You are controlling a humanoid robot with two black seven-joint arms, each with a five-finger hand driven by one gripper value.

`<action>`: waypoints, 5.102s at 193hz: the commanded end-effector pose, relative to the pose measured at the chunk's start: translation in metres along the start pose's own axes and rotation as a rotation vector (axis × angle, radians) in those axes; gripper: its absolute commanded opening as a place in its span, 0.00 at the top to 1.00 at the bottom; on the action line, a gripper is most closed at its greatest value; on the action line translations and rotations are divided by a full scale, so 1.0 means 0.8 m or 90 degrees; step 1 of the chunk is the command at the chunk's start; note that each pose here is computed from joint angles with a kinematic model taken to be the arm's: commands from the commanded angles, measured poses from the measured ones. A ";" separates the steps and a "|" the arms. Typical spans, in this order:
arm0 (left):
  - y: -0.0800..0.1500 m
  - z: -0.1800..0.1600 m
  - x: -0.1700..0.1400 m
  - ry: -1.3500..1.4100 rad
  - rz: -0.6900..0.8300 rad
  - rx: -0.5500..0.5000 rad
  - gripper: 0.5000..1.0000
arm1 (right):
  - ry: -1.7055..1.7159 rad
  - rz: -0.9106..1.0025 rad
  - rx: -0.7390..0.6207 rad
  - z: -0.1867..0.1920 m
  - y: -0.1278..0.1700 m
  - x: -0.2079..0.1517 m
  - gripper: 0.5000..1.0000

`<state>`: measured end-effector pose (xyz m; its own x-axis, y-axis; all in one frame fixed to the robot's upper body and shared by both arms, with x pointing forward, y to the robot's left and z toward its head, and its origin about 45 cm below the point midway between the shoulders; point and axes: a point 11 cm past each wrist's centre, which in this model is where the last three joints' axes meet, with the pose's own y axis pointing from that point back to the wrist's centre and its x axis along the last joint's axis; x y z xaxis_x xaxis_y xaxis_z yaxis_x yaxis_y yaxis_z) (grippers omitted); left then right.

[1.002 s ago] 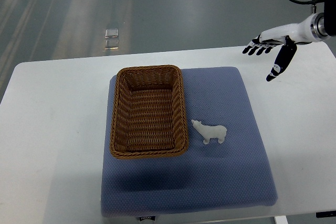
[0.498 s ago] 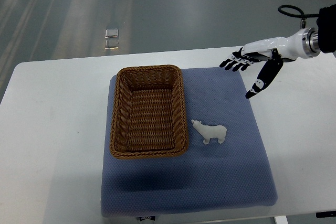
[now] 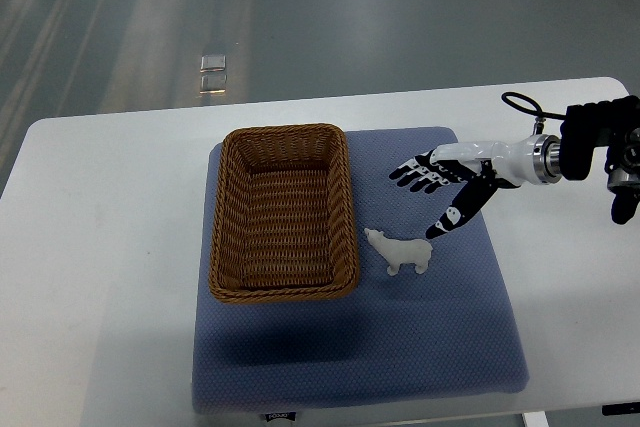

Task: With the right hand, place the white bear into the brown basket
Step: 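Lower the right hand down onto the white polar bear figurine, then close the right hand's fingers around the white polar bear, then lift the held bear up and away from the mat with the right hand, then carry the bear over the wicker basket and lower it inside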

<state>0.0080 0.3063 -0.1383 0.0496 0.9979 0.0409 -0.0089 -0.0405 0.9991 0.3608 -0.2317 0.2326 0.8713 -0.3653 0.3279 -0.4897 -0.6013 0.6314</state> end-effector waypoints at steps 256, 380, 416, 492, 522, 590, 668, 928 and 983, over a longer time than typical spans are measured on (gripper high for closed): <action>0.000 -0.001 0.001 0.001 0.002 0.001 0.00 | -0.036 0.043 0.010 0.038 -0.049 -0.066 0.40; 0.000 0.000 0.000 0.001 0.001 0.000 0.00 | -0.025 0.064 -0.006 0.048 -0.045 -0.059 0.99; 0.000 0.000 0.000 0.000 0.001 0.000 0.00 | 0.017 0.121 -0.014 0.035 -0.008 0.000 0.98; 0.000 0.000 -0.002 0.000 -0.003 0.000 0.00 | 0.115 0.216 0.049 -0.084 0.112 0.128 0.97; 0.000 0.000 -0.002 0.000 -0.003 0.000 0.00 | 0.120 0.217 0.068 -0.100 0.102 0.127 0.96; 0.000 -0.001 -0.004 -0.001 -0.005 0.001 0.00 | 0.106 0.189 0.097 -0.132 0.007 0.109 0.95; 0.000 0.000 0.000 0.002 0.001 0.000 0.00 | 0.109 0.106 0.112 -0.186 -0.112 0.053 0.94; 0.000 0.000 0.000 0.002 0.002 0.000 0.00 | 0.101 0.055 0.075 -0.142 -0.211 -0.065 0.78; 0.000 0.000 0.000 0.002 0.002 0.000 0.00 | 0.096 0.053 0.070 -0.135 -0.211 -0.066 0.50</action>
<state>0.0074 0.3068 -0.1383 0.0461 0.9980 0.0440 -0.0082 -0.0437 0.9990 0.4007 -0.0332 0.1846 0.8191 -0.3105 0.4825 -0.5529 -0.6514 0.5195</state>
